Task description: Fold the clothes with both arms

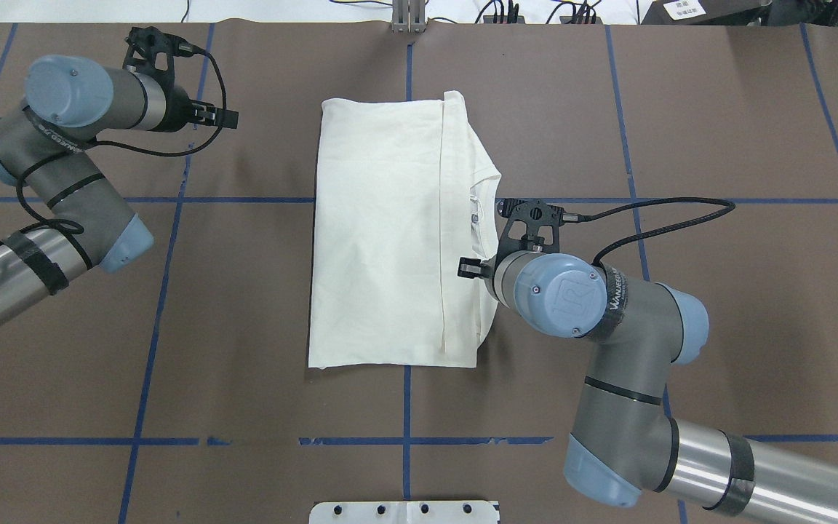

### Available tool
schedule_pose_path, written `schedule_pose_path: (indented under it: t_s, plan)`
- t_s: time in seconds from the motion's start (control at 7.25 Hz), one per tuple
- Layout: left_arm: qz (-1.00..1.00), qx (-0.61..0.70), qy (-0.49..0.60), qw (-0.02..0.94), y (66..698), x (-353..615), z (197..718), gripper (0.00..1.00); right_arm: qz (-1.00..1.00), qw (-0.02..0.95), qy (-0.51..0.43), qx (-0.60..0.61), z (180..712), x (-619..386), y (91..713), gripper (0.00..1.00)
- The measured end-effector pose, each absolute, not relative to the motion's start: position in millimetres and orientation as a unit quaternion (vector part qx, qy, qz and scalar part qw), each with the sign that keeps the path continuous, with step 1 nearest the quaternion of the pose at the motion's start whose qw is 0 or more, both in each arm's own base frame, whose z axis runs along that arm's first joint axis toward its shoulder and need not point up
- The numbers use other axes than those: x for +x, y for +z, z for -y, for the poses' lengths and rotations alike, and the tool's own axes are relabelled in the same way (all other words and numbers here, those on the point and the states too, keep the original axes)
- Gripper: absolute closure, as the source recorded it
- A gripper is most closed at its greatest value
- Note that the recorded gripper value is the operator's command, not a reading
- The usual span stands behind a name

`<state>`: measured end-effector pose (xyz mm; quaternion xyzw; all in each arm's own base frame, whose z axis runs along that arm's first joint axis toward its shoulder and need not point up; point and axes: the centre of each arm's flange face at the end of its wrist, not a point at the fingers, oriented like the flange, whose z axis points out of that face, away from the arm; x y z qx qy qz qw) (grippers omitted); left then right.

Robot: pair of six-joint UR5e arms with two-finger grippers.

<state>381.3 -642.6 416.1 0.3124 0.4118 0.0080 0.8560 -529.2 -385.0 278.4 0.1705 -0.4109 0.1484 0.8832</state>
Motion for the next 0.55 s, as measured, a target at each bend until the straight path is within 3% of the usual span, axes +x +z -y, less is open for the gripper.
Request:
schedule_pose_path:
  t_s: [0.28,0.41,0.55]
  plan:
    - [-0.434,0.294,0.029,0.851,425.2,358.0,606.3,0.0,0.402,0.892,0.118,0.171,367.4,-535.4,255.9,0.0]
    - [-0.441,0.286,0.036,0.85,430.6,344.9,587.2,0.0,0.391,0.9,0.095,0.169,351.7,-545.7,249.9,0.08]
    - [-0.444,0.282,0.039,0.849,433.1,336.9,575.8,0.0,0.378,0.907,0.061,0.174,336.9,-556.2,244.5,0.24]
